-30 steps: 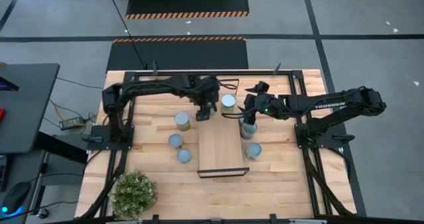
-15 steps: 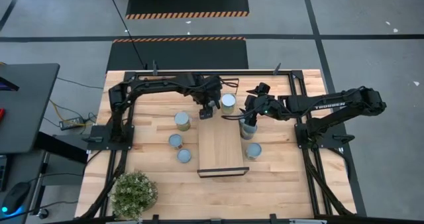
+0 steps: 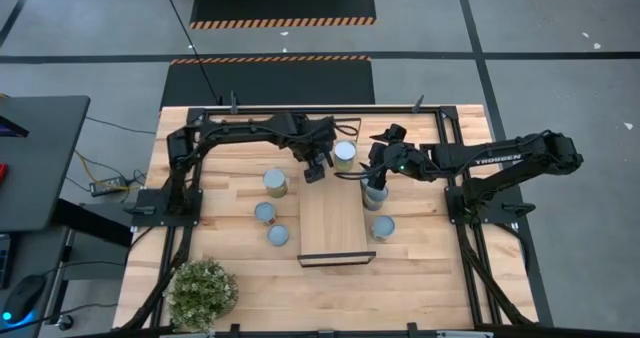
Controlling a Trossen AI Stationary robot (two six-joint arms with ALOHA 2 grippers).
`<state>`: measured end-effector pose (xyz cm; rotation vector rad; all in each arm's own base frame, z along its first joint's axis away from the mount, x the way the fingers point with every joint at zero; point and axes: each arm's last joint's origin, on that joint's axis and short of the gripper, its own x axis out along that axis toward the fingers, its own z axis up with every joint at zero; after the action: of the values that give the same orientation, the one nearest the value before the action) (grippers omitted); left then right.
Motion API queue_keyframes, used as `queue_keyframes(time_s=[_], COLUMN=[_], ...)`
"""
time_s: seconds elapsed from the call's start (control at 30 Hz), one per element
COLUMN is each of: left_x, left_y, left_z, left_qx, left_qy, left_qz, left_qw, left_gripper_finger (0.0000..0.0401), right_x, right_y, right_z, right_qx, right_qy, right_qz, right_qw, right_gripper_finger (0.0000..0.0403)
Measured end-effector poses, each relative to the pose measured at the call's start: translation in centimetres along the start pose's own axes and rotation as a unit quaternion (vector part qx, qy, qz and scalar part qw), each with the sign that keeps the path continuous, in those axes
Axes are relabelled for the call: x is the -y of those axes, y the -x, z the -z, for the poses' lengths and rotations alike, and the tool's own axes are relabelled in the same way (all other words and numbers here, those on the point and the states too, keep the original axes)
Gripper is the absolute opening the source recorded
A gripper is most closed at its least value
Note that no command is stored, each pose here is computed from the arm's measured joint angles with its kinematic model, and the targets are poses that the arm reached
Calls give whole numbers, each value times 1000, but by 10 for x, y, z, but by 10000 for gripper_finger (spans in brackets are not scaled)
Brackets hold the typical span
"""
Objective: Pick and place cans onto a shelf
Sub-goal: Put the canned peaches on the shelf
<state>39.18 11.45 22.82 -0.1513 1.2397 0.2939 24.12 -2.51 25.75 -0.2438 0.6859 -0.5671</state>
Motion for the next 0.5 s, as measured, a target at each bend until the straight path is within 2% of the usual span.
queue_keyframes(time_s=[0.17,0.5], left_x=[1,6], left_y=[3,18], left_z=[-1,0], left_qx=[5,17], left_qy=[-16,-48], left_qz=[-19,-49], left_qw=[1000,997], left_gripper_finger=[391,393], right_x=[0,2], right_y=[0,-4], right_z=[0,0], right_qx=[1,-3], right_qy=[-1,-6], right_qz=[-8,-5], right_qw=[1000,1000], right_gripper_finger=[391,391])
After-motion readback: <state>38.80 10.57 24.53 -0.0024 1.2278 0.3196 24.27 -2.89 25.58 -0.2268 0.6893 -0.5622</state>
